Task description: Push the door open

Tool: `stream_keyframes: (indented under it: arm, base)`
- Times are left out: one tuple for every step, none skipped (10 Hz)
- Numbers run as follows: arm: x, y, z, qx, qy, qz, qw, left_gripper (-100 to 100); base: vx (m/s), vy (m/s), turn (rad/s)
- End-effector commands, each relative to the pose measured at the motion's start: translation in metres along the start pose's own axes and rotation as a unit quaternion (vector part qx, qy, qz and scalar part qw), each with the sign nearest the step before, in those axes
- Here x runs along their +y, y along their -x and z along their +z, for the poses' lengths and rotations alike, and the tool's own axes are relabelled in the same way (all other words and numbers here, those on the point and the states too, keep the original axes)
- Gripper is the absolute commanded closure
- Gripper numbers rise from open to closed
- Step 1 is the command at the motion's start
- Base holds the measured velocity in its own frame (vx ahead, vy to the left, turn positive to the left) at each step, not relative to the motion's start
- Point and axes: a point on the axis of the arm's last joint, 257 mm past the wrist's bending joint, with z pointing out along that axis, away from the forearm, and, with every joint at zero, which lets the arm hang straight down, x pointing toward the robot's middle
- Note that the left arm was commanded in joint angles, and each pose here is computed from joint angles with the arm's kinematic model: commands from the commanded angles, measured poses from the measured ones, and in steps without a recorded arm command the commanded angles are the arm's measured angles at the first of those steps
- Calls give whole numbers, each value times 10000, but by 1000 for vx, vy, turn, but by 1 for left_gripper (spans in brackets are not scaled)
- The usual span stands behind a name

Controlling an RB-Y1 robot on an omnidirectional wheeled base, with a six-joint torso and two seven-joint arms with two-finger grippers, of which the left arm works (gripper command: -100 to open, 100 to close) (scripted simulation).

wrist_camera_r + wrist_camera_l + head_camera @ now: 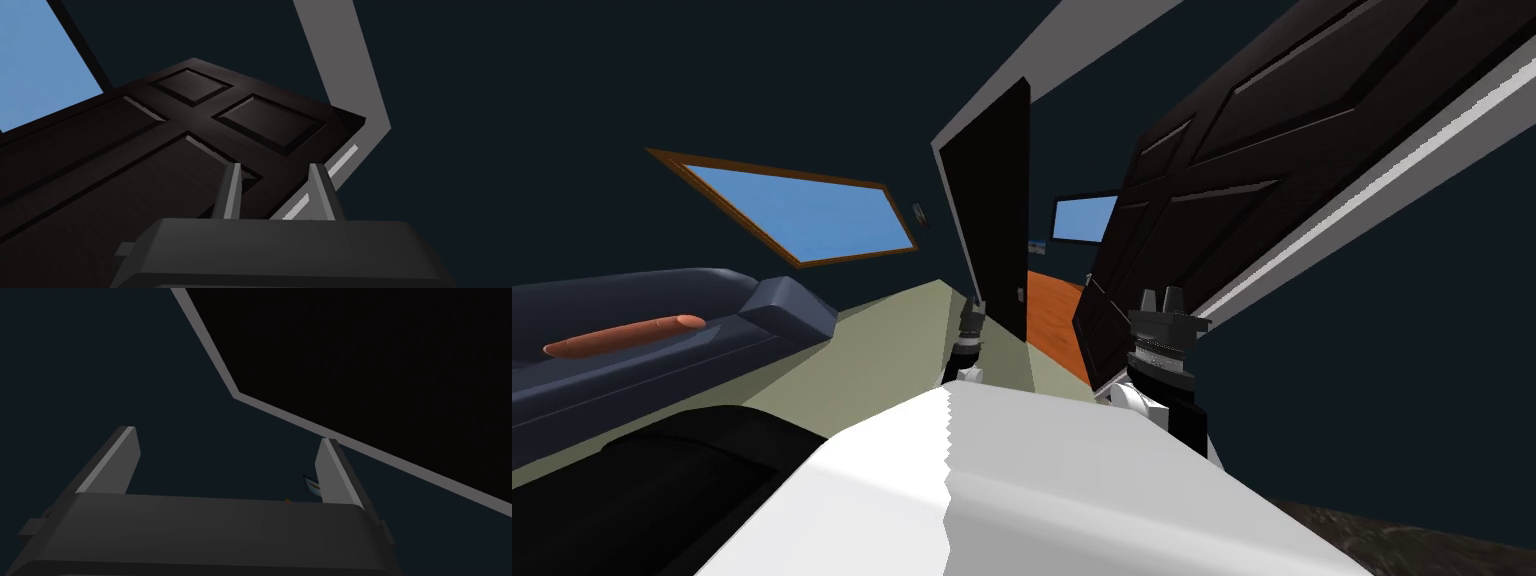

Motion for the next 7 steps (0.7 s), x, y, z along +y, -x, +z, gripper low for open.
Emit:
stream_keyframes:
  arm:
    - [156, -26, -35, 58, 142, -31, 9999, -100]
    - [254, -58, -63, 96, 233, -51, 9997, -100]
    - [351, -90, -93, 134, 324, -70, 9994, -100]
    - [442, -123, -123, 173, 410, -89, 9990, -100]
    - [546, -157, -160, 212, 510, -109, 9984, -100]
    - [625, -192, -186, 252, 583, -130, 9979, -100]
    - [743, -227, -236, 293, 703, -147, 9970, -100]
  base:
    - [90, 60, -71]
    - [95, 64, -68]
    - [99, 70, -74]
    - [90, 57, -72]
    - [98, 67, -100]
    - [97, 71, -89]
    - [80, 74, -73]
